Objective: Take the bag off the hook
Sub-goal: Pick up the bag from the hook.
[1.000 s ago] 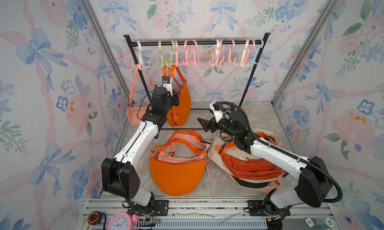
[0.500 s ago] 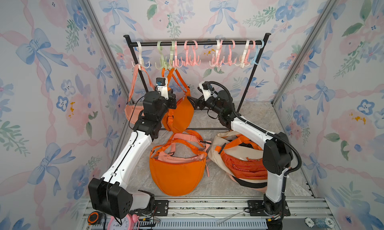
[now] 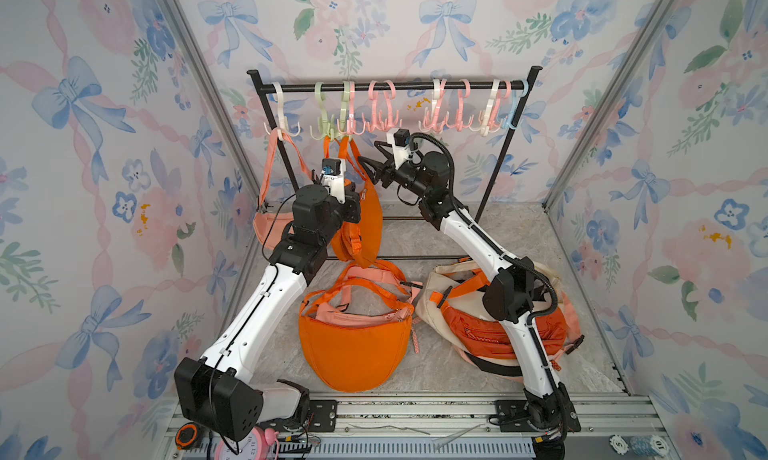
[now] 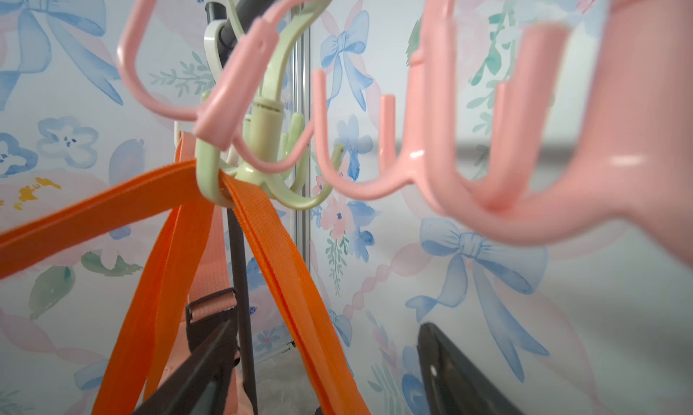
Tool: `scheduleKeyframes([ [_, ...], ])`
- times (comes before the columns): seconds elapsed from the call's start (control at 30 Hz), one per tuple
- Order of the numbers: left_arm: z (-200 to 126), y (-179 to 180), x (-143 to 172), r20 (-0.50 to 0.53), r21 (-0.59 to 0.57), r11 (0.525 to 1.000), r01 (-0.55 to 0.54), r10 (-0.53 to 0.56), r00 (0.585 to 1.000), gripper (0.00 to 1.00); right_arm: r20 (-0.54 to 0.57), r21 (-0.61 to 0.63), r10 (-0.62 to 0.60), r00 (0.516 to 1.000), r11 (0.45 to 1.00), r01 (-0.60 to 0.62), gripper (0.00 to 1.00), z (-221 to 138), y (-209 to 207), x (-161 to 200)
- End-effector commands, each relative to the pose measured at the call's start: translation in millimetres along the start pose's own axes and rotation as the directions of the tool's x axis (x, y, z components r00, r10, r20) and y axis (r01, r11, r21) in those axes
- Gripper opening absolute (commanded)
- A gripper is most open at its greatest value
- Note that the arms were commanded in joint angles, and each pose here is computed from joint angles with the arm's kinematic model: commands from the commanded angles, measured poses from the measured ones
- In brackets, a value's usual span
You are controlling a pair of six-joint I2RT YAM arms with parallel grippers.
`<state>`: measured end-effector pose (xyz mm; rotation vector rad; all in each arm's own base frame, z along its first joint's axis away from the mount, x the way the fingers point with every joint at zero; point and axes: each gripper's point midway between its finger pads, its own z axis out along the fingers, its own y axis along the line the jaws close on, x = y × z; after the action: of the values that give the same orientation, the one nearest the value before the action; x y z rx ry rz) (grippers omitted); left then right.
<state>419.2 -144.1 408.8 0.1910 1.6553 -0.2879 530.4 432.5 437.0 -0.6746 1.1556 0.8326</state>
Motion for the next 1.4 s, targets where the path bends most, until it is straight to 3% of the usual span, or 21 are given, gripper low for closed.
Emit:
scheduleKeyframes([
  [0.0, -4, -8, -15, 0.026, 0.028, 1.000, -0.007, 0.006, 1.000, 0.00, -0.049, -0.012, 0.067, 0.997, 0.998, -0.068, 0.77, 6, -5, 24],
  [0.1, -3, -8, -17, 0.023, 0.030, 1.000, -0.007, 0.007, 1.000, 0.00, -0.011, -0.018, 0.079, 0.997, 0.997, -0.080, 0.74, 9, -5, 25],
  [0.23, -2, -9, -17, 0.018, 0.033, 0.999, -0.006, 0.005, 1.000, 0.00, 0.027, 0.015, 0.096, 0.995, 0.995, -0.096, 0.57, 13, -10, 31],
  [0.5, 3, -9, -20, 0.011, 0.029, 1.000, -0.008, 0.008, 1.000, 0.00, 0.083, 0.043, 0.142, 0.986, 0.988, -0.146, 0.41, 17, -9, 32],
  [0.77, 6, -7, -27, 0.019, 0.021, 1.000, -0.023, 0.023, 1.000, 0.00, 0.069, 0.024, 0.168, 0.983, 0.985, -0.170, 0.00, 23, 10, 35],
  [1.1, 13, 2, -41, 0.041, 0.003, 1.000, -0.022, 0.022, 0.999, 0.00, 0.058, -0.001, 0.165, 0.985, 0.986, -0.165, 0.00, 12, 23, 4],
  [1.37, 26, 1, -69, 0.082, 0.016, 0.999, -0.029, 0.028, 0.996, 0.00, 0.073, 0.002, 0.095, 0.993, 0.995, -0.096, 0.00, -13, 34, -32],
])
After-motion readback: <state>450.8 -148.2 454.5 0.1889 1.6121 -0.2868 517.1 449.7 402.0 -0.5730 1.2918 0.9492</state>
